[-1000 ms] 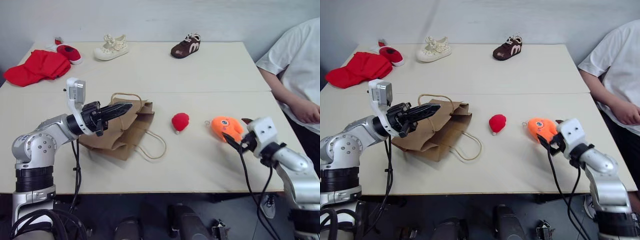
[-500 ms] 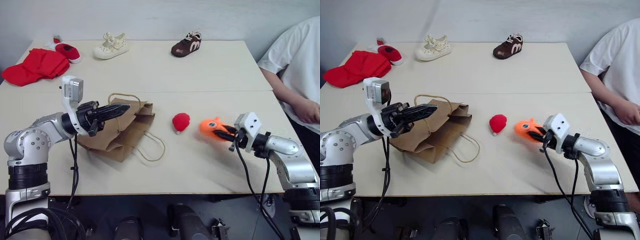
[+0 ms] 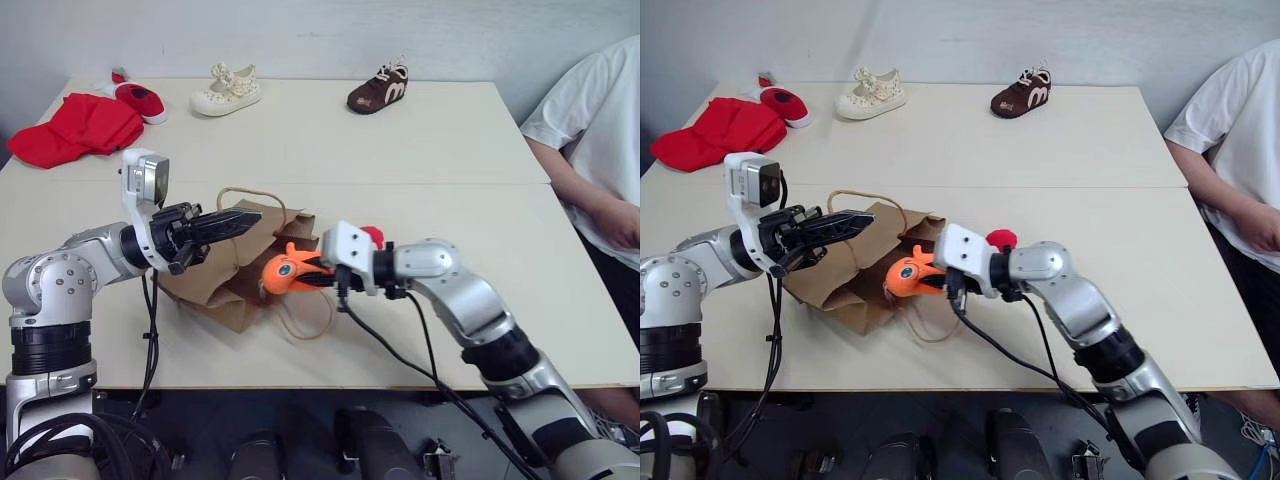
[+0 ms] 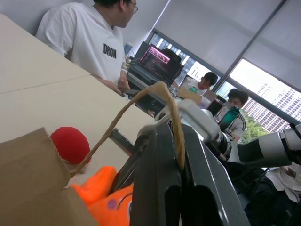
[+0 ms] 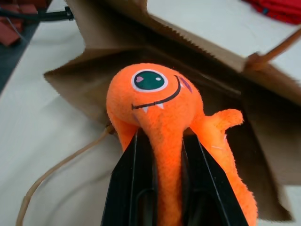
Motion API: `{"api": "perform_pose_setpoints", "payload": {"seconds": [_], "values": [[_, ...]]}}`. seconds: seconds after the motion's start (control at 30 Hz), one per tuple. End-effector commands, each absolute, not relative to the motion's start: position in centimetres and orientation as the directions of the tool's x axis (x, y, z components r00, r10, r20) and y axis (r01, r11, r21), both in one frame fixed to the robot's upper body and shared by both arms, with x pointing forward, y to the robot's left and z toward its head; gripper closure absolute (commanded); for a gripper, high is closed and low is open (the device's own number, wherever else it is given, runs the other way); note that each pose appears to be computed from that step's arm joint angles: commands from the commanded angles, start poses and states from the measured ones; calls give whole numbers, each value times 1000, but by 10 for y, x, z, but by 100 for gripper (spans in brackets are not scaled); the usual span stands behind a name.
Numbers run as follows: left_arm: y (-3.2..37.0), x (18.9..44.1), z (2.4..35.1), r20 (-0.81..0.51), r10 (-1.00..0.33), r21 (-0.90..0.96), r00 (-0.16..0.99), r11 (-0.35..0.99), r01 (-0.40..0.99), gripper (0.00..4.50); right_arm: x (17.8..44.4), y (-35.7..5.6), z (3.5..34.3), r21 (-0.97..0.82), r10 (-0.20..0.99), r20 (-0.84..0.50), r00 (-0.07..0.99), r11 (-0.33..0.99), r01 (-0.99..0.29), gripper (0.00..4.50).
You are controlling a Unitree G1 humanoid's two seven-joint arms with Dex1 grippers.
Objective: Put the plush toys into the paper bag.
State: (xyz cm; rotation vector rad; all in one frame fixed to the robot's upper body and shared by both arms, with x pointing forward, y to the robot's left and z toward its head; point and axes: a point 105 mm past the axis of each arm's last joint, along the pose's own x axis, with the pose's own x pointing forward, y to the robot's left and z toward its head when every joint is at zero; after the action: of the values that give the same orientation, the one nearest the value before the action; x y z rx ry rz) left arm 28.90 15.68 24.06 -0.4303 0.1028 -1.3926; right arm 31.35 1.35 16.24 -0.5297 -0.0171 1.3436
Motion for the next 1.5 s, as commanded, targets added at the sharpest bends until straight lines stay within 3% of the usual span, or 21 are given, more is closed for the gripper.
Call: {"api": "perform_pose_setpoints", "payload": {"seconds": [0.03, 0.3, 0.5, 0.6, 0.9, 0.93, 1.07, 1.13, 1.17, 1.27, 1.3, 1.43, 1.5], "values": [[151, 282, 251, 202, -970, -309, 134, 67, 949, 450, 319, 34, 173, -415, 925, -283, 252, 119, -902, 441], [143, 279, 250, 219, -971, -322, 100, 25, 946, 450, 321, 83, 161, -386, 930, -317, 187, 53, -921, 441], [145, 277, 248, 225, -968, -322, 109, 32, 946, 450, 322, 95, 139, -251, 957, -248, 152, 88, -964, 441], [147, 276, 247, 226, -966, -322, 122, 44, 946, 450, 319, 82, 138, -231, 963, -241, 124, 67, -971, 340], [151, 271, 243, 225, -965, -337, 135, 53, 940, 450, 310, 20, 195, -298, 995, 44, 91, 100, -949, 14], [151, 270, 243, 225, -965, -337, 137, 55, 940, 450, 309, 9, 198, -280, 993, 68, 97, 112, -953, 2], [152, 270, 242, 223, -964, -333, 145, 65, 941, 450, 306, -48, 193, -224, 976, 104, 191, 210, -952, 2], [153, 269, 243, 226, -962, -326, 152, 73, 943, 450, 304, -79, 181, -201, 963, 61, 264, 271, -941, 2], [154, 269, 243, 228, -961, -322, 157, 77, 944, 450, 303, -94, 176, -215, 948, 47, 316, 319, -923, 2], [157, 269, 245, 233, -956, -307, 177, 101, 946, 450, 309, -177, 152, -198, 776, 23, 630, 622, -758, 2], [156, 269, 245, 234, -955, -306, 181, 105, 946, 450, 305, -192, 143, -223, 742, -14, 671, 652, -725, 2], [155, 271, 244, 236, -952, -304, 193, 116, 946, 450, 303, -213, 127, -293, 654, -75, 753, 707, -644, 2], [154, 273, 244, 241, -949, -292, 202, 127, 948, 450, 308, -206, 129, -298, 670, -73, 739, 692, -657, 2]]}}
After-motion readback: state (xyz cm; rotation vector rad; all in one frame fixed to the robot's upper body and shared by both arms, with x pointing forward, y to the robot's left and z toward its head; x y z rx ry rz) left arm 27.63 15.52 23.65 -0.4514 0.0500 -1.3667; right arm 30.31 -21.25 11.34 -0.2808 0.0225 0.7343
